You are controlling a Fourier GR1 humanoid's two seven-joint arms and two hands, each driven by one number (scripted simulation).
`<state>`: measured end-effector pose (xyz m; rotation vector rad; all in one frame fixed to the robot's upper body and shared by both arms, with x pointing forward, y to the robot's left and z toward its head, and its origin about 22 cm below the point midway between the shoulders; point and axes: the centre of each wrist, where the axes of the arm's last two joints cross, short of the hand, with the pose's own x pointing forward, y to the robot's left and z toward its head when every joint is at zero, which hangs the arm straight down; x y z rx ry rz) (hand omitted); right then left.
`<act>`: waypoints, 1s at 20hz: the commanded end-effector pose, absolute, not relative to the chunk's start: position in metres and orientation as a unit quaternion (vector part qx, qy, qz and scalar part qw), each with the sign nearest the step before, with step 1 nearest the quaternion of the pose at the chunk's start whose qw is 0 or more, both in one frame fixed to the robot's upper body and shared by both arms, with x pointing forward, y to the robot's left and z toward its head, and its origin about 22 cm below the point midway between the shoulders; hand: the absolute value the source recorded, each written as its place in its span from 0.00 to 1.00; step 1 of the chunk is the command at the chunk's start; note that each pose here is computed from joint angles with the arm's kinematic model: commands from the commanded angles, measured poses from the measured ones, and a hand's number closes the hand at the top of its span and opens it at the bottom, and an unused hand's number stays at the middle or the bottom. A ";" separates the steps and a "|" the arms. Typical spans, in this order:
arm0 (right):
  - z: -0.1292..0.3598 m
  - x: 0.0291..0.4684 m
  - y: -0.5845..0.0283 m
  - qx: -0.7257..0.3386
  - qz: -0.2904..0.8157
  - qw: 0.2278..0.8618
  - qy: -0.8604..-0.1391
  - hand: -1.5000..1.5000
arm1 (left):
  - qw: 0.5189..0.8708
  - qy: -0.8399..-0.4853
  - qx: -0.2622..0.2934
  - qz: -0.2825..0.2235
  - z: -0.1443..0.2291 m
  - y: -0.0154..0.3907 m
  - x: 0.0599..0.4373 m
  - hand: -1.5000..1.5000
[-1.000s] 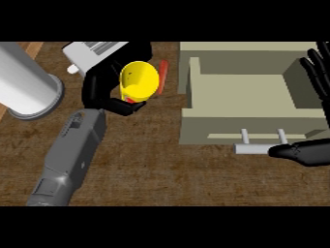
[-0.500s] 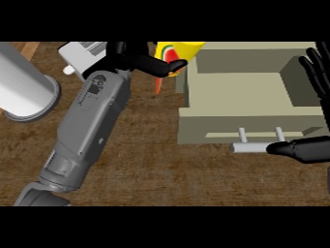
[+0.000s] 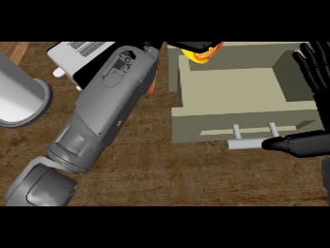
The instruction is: Pick up the cup, place it into the drawer and close the drawer
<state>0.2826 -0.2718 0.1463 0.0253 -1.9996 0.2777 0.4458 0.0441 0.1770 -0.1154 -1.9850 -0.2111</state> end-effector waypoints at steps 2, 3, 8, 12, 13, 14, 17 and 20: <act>0.152 0.287 -0.271 0.022 0.130 0.526 -0.840 0.00 | 0.579 -0.807 -0.002 -0.117 0.163 0.036 0.449 1.00; 0.148 0.274 -0.263 0.034 0.124 0.524 -0.842 0.00 | 0.590 -0.800 0.013 -0.113 0.166 0.034 0.450 1.00; 0.161 0.288 -0.267 0.046 0.136 0.509 -0.849 0.00 | 0.626 -0.759 0.009 -0.175 0.151 0.034 0.449 1.00; 0.152 0.291 -0.254 0.056 0.151 0.508 -0.846 0.00 | 0.633 -0.747 0.012 -0.204 0.119 0.044 0.444 1.00; 0.158 0.293 -0.247 0.061 0.149 0.505 -0.848 0.00 | 0.632 -0.746 0.013 -0.207 0.121 0.042 0.444 1.00; 0.154 0.291 -0.246 0.061 0.141 0.502 -0.851 0.00 | 0.635 -0.742 0.014 -0.215 0.110 0.046 0.442 1.00; 0.160 0.294 -0.243 0.079 0.152 0.496 -0.851 0.00 | 0.630 -0.751 -0.001 -0.198 0.114 0.044 0.442 0.00; 0.164 0.294 -0.232 0.131 0.178 0.491 -0.842 0.00 | 0.624 -0.764 -0.025 -0.162 0.115 0.043 0.441 0.00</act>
